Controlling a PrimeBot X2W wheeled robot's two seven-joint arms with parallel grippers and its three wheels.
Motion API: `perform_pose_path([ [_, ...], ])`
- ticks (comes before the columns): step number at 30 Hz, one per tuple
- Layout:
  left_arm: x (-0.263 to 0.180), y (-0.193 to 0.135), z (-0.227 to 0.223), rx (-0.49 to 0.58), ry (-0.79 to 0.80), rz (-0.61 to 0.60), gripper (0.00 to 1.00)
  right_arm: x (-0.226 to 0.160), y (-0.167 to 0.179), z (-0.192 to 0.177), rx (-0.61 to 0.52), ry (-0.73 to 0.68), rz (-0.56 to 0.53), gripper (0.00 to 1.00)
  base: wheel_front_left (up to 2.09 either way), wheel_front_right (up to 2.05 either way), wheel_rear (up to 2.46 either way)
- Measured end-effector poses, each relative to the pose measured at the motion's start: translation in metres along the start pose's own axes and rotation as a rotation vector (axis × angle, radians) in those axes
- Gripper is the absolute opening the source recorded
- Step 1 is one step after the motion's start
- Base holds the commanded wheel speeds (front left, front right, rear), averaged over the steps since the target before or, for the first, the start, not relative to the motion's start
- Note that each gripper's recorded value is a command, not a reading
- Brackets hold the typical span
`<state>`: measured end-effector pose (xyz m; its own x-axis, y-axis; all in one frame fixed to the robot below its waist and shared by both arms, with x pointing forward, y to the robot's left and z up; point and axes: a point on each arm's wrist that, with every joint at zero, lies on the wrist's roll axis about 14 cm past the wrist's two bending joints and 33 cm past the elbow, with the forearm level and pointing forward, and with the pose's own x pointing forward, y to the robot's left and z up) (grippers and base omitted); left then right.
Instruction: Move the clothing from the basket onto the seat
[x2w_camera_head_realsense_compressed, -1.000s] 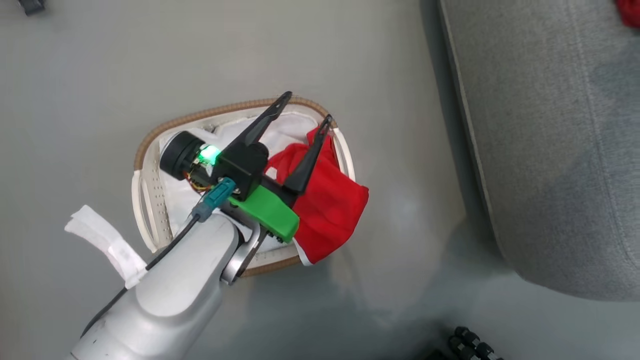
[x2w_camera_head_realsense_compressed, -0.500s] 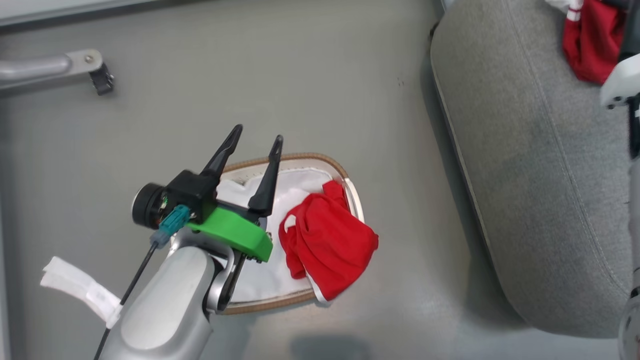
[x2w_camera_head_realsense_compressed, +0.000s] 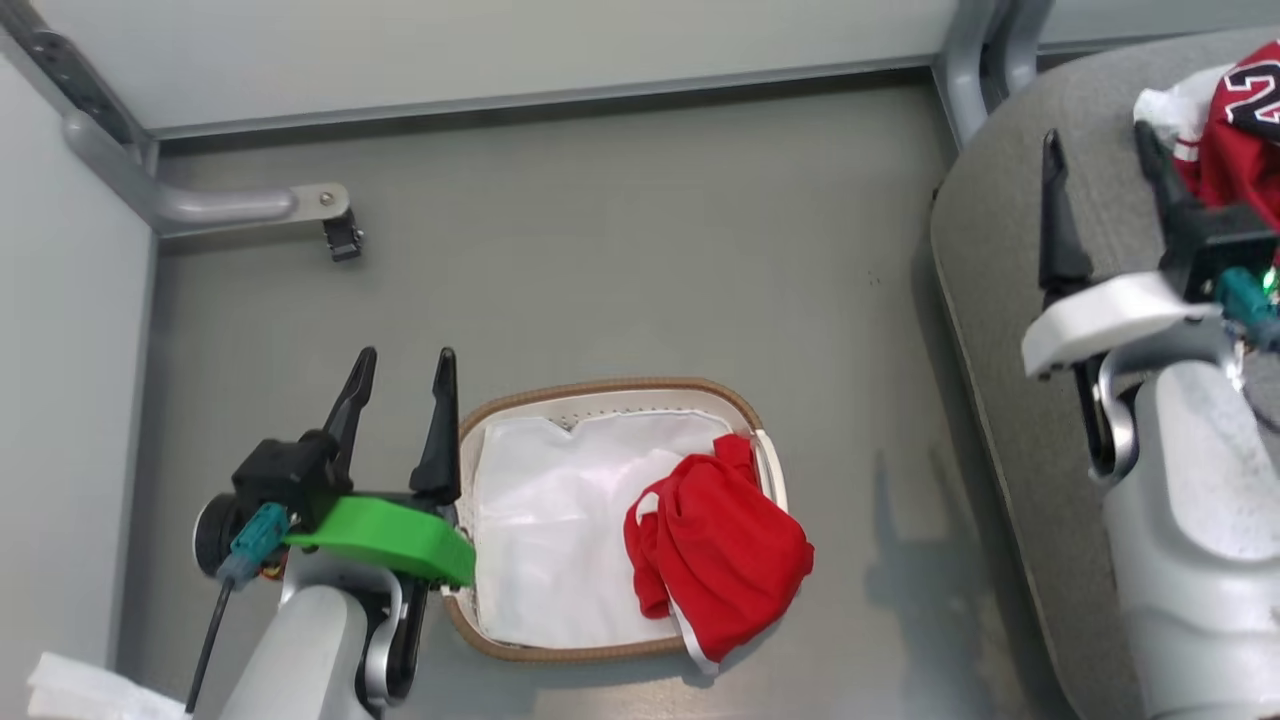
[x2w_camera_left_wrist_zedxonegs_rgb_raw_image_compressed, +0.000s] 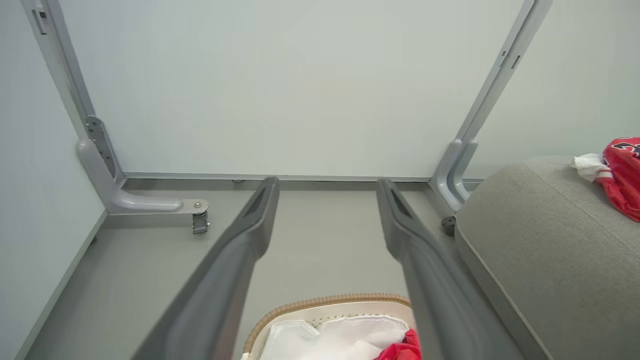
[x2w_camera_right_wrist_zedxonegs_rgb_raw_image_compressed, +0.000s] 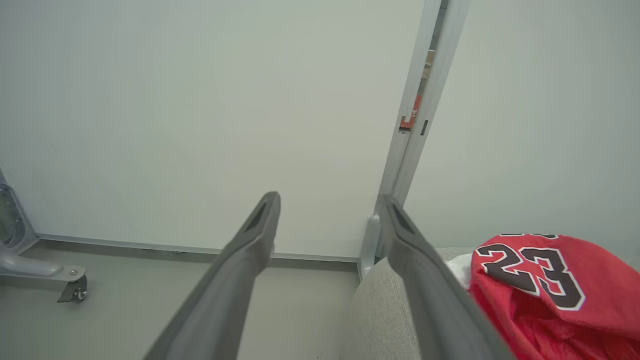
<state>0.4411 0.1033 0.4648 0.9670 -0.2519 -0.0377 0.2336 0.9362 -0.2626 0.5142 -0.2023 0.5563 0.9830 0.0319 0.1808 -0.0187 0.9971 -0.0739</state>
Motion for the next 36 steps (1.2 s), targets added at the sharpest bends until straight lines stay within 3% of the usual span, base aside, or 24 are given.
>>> perform_pose_path([
  [10,-0.053,0.034,-0.006,-0.009,0.008,0.151,1.00,-0.058,0.032,-0.023,0.118,0.063,0.043,1.00,0.00,0.00,0.00],
  [18,-0.082,0.038,-0.007,-0.022,0.000,0.190,1.00,-0.106,0.056,-0.046,0.189,0.156,0.093,1.00,0.00,0.00,0.00],
  [36,-0.093,0.028,-0.003,-0.019,-0.017,0.165,1.00,-0.134,0.056,-0.042,0.222,0.161,0.089,1.00,0.00,0.00,0.00],
])
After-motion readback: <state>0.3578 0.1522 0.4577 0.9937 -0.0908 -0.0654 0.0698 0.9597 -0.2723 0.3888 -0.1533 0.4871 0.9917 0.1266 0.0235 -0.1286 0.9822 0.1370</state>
